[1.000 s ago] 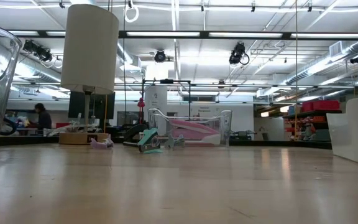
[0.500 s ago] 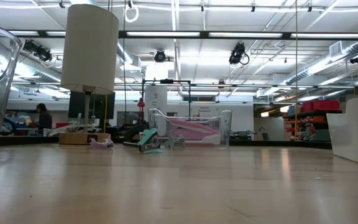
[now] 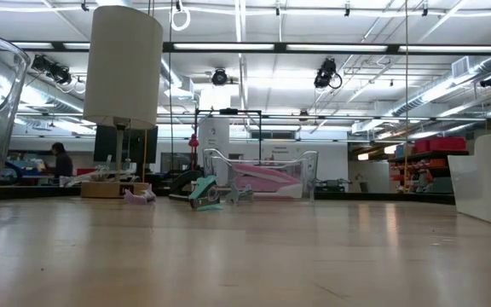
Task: Pick and place Stapler, Stapler remover, tape
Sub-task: Put the green tape into the bottom transparent bin
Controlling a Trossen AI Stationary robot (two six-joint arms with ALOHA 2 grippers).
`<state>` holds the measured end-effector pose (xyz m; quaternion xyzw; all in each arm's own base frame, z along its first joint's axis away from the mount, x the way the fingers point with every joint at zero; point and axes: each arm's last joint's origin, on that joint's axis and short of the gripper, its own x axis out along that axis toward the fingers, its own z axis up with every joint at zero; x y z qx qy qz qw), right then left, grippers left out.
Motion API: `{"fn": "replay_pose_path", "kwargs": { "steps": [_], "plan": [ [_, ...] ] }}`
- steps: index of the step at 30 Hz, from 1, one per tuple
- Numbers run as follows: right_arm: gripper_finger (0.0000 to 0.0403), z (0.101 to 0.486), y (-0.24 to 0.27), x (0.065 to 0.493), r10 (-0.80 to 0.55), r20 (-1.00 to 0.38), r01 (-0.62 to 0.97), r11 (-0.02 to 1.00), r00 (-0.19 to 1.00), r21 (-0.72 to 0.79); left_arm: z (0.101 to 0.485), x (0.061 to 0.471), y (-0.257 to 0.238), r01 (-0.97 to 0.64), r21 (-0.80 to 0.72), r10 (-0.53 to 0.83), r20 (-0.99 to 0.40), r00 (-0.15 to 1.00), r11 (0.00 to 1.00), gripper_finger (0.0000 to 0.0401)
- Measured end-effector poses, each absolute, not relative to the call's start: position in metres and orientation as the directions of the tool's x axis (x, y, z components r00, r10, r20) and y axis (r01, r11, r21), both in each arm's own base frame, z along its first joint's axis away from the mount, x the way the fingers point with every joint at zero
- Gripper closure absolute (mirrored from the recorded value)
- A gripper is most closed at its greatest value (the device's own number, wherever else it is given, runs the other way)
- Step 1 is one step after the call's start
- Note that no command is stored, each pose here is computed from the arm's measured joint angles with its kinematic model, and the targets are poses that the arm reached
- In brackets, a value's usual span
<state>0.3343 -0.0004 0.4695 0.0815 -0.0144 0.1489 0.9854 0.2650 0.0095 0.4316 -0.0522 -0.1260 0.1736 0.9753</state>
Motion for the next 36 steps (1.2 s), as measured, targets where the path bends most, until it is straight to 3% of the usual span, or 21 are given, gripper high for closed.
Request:
{"fn": "replay_pose_path", "kwargs": {
  "steps": [6, 23, 36],
  "plan": [
    [0.0308, 0.469, -0.001, 0.334, 0.29, 0.051, -0.294, 0.943, 0.956, 0.157, 0.432, 0.265, 0.01, -0.327, -0.143, 0.352, 0.227, 0.908, 0.934, 0.0308],
    [0.0158, 0.473, -0.001, 0.333, 0.272, 0.081, -0.283, 0.939, 0.959, 0.196, 0.432, 0.264, 0.009, -0.328, -0.137, 0.352, 0.229, 0.908, 0.935, 0.0309],
    [0.0143, 0.476, -0.008, 0.317, 0.251, 0.02, -0.25, 0.949, 0.968, 0.194, 0.439, 0.227, 0.009, -0.313, -0.059, 0.319, 0.136, 0.938, 0.948, 0.0309]
  ]
}}
